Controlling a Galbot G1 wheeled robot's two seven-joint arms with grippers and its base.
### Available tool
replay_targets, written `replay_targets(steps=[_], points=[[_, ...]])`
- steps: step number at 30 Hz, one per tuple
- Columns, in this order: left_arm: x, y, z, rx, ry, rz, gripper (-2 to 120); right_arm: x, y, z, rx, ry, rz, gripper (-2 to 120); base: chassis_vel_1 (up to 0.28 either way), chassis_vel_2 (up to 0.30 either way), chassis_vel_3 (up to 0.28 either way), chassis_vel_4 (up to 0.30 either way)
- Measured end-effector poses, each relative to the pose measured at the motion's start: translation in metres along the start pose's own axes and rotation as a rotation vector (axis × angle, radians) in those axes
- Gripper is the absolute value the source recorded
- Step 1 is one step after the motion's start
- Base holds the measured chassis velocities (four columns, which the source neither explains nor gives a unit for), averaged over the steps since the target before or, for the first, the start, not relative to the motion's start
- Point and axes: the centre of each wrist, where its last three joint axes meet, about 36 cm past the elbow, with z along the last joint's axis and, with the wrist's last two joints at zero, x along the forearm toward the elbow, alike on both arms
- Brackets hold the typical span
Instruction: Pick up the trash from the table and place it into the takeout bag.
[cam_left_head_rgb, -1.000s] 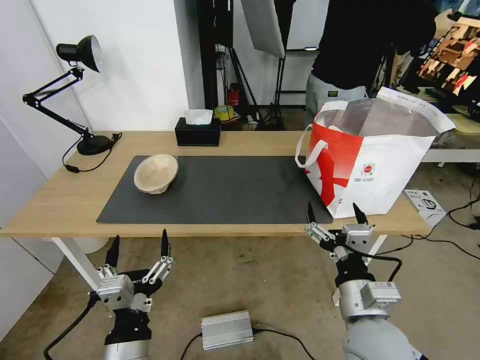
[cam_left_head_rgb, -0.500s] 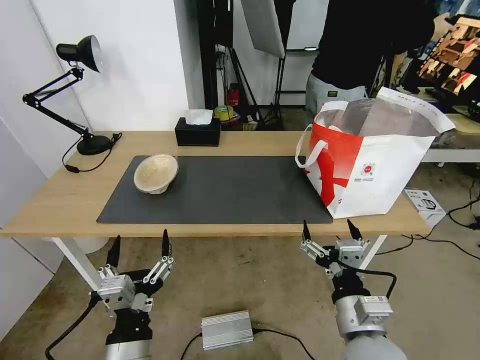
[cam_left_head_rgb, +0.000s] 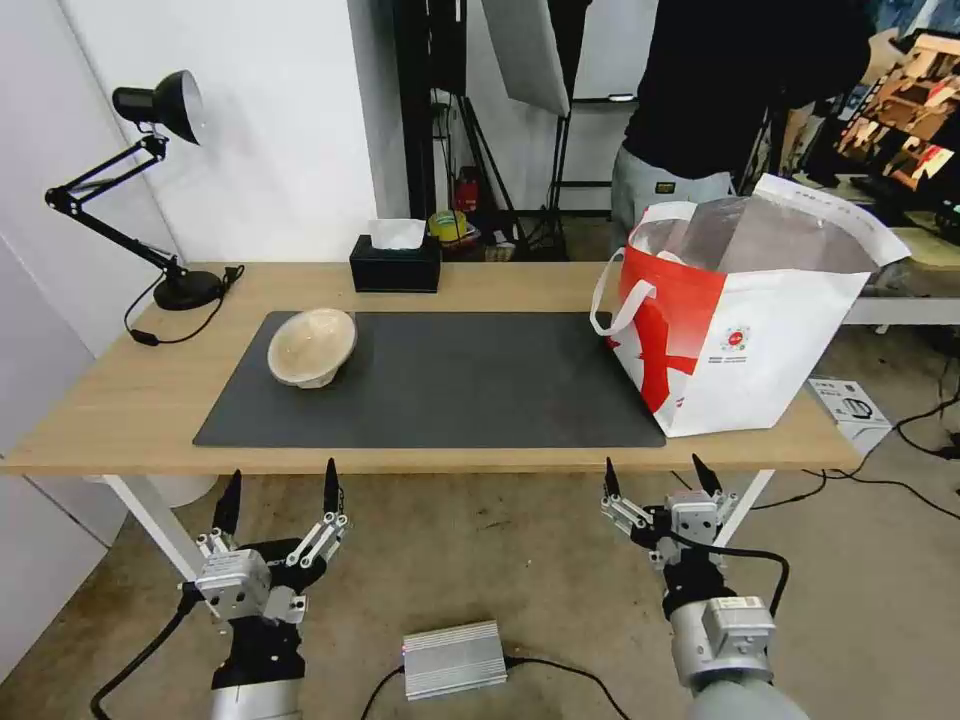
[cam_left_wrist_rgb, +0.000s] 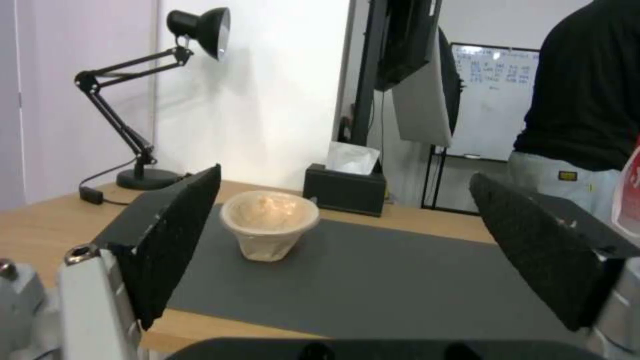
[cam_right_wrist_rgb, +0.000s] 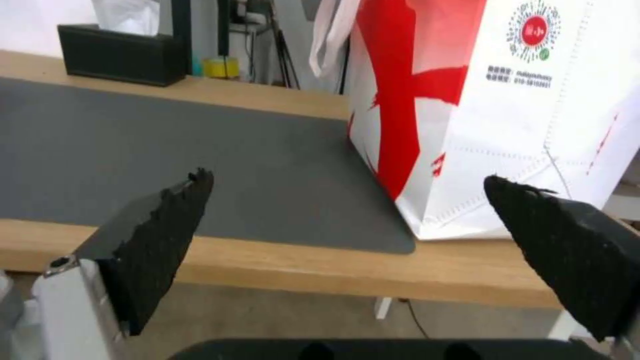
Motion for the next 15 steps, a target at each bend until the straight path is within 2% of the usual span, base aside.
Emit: replay_targets(steps=[15], points=[[-0.0011, -0.0002, 0.0026, 0.001, 0.000, 0.003, 100, 0.0073, 0.0045, 0.0038, -0.001, 0.043, 0.000, 100, 0.000, 0.000, 0.000, 0.000]])
